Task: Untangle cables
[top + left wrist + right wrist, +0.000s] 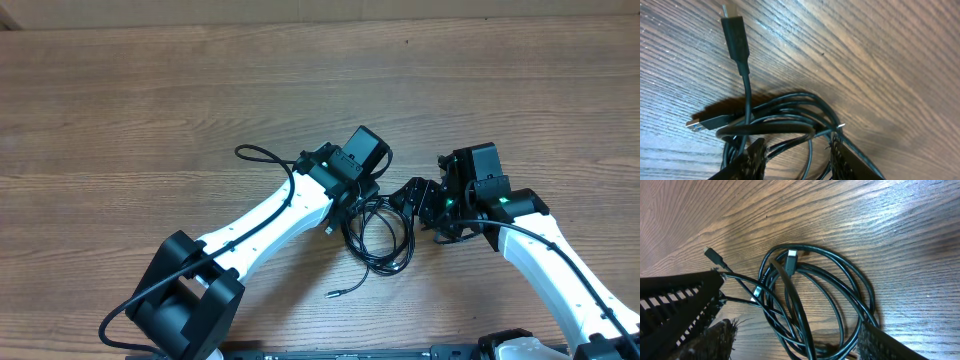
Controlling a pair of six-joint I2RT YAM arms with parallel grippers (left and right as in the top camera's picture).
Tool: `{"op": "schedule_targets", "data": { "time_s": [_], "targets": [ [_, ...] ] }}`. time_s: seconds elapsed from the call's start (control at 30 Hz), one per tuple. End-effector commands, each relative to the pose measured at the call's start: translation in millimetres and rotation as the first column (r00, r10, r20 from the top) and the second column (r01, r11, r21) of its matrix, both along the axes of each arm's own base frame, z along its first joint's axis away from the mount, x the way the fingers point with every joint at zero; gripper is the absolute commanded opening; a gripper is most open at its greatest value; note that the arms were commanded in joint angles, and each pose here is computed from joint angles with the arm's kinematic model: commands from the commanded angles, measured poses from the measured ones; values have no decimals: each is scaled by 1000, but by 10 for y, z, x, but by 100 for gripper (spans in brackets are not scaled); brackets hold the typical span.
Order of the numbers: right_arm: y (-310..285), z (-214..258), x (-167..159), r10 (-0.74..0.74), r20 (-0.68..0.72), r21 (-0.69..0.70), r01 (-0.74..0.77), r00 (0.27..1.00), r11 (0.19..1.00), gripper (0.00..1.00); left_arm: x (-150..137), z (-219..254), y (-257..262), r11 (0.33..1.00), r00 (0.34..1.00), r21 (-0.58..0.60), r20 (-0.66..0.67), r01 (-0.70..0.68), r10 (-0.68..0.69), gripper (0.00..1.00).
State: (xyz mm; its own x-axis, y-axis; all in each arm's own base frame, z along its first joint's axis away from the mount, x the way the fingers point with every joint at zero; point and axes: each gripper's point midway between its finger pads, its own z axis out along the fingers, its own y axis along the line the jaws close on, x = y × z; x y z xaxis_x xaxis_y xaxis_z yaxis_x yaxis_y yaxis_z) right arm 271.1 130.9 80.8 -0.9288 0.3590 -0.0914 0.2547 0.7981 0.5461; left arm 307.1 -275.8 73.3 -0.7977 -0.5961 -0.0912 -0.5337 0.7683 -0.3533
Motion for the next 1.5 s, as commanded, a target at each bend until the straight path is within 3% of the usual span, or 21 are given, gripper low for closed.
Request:
{"op": "schedule_targets", "data": {
  "time_s": [0.0, 0.1, 0.2, 0.37, 0.47, 0.6, 0.73, 0.87, 1.1, 1.23, 1.37, 1.47],
  "targets": [
    [-17, -6, 13, -1, 6, -10, 1, 1000, 1000, 77, 14, -111, 37, 999, 999, 34, 4, -40, 40, 42],
    [-16, -6, 13, 0, 6, -10, 0, 1000, 1000, 77, 16, -212, 35, 997, 998, 42, -14, -59, 60, 48],
    [-17, -7, 12, -1, 6, -10, 1, 1000, 1000, 77, 17, -373, 16, 996, 997, 52, -39, -66, 68, 47],
    [-18, -7, 13, -1, 6, -11, 1, 1000, 1000, 77, 55, -476, 30, 995, 996, 60, -47, -74, 77, 17],
    [-18, -6, 16, -1, 7, -11, 1, 1000, 1000, 77, 94, -404, 47, 997, 998, 55, -28, -53, 55, 5],
    [-13, 2, 32, -1, 15, -8, 1, 1000, 1000, 77, 197, -237, 120, 999, 1000, 46, 15, -13, 13, 4],
    [-6, 12, 50, 0, 24, -5, 0, 1000, 1000, 76, 272, 94, 136, 993, 989, 5, 87, 120, -120, 4],
    [-1, 14, 48, 1, 23, -2, -1, 1000, 1000, 76, 370, 551, 232, 968, 944, 8, 220, 252, -247, 4],
    [86, 63, 34, 24, 23, 50, -25, 999, 998, 76, 430, 1336, 451, 943, 869, -58, 410, 328, -277, 4],
    [212, 162, 49, 50, 41, 131, -55, 998, 990, 75, 377, 1715, 350, 863, 763, -113, 532, 492, -366, 4],
    [243, 197, 78, 36, 44, 156, -42, 998, 987, 73, 291, 2033, 177, 721, 634, -185, 649, 667, -420, 4],
    [425, 324, 54, 123, 102, 226, -144, 987, 963, 75, 272, 2127, 170, 670, 585, -191, 688, 717, -430, 4]
  ]
}}
